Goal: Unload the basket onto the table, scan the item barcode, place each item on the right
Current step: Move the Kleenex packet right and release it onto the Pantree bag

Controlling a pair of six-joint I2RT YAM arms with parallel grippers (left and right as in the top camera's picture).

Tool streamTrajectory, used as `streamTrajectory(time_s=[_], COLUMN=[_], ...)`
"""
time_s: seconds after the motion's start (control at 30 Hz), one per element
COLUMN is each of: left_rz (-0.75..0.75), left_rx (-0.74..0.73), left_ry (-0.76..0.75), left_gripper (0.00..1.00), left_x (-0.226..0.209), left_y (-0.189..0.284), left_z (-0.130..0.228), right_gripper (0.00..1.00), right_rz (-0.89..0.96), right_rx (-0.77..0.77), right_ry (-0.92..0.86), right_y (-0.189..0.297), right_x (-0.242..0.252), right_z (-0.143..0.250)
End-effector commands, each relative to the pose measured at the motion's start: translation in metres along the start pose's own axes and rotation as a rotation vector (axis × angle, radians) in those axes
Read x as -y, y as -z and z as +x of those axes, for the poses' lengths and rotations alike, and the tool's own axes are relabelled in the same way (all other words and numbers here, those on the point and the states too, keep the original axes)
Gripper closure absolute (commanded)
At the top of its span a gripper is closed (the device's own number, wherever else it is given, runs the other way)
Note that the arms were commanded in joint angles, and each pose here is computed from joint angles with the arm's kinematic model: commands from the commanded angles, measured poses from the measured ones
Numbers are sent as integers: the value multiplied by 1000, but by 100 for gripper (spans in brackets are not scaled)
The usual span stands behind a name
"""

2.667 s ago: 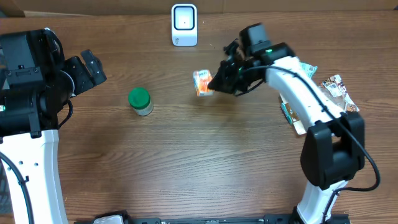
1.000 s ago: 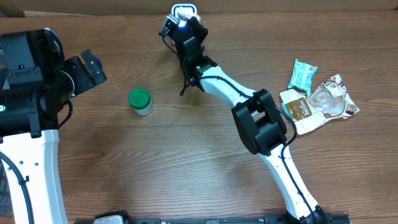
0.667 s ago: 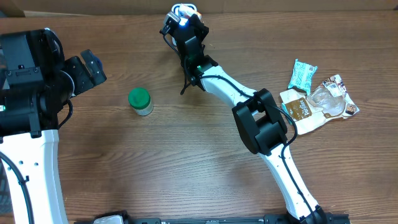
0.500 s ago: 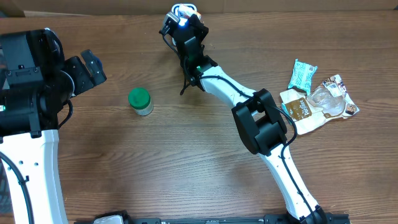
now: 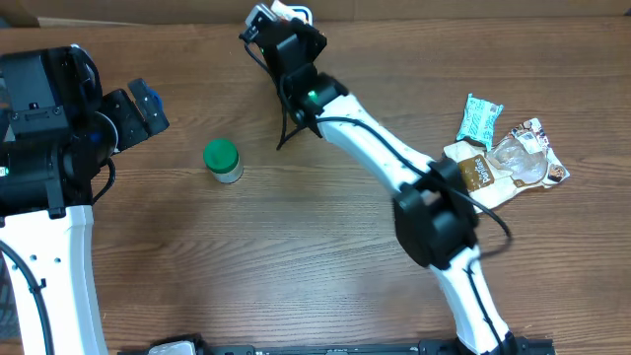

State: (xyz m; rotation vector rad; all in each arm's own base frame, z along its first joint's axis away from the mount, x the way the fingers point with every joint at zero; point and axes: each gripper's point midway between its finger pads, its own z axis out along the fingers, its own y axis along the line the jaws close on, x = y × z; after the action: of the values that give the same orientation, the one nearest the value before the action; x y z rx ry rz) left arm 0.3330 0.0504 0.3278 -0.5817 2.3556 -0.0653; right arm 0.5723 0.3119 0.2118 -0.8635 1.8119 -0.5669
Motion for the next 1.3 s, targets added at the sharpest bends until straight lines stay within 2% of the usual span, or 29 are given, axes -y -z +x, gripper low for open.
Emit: streamTrajectory(time_s=[0.0,0.1,0.2,0.4,0.6,0.77,0.9,1.0,1.17,1.2,1.27], left_rz=[-9,-9,-9,-9,-9,-10,-9,-9,-9,-9,-9], left_rx=[2,2,2,2,2,2,2,2,2,2,2], left_ry=[-5,-5,-5,-5,-5,-5,-5,-5,-5,-5,-5], left_gripper=[0,0,0,0,0,0,1,1,0,0,0], left_x=[-2,-2,-2,-2,-2,-2,-2,-2,-2,-2,-2], left_y=[-1,-1,-1,-1,-1,-1,-1,-1,-1,-1,-1], left_z=[-1,-1,-1,-1,-1,-1,-1,-1,-1,-1,-1], right_gripper=[96,96,96,96,96,96,96,96,95,92,75], right_rz=[-170,-337,-428,-403,-239,-106,-39,-52,-12,-6,0], right_rx=[131,102,28,-282,-687,-920,-1030,-1063,-1111,-1116,-1128], right_ry=[-304,-477,-569,-816,-1031,-1141,-1260,-1352,-1402,-1409,-1416], right_y=[65,103,139,191,189,175,165,156,153,153,155], right_x=[32,37,50,89,120,134,131,121,111,109,108], right_z=[-47,-47,-33,43,163,261,323,358,400,405,412])
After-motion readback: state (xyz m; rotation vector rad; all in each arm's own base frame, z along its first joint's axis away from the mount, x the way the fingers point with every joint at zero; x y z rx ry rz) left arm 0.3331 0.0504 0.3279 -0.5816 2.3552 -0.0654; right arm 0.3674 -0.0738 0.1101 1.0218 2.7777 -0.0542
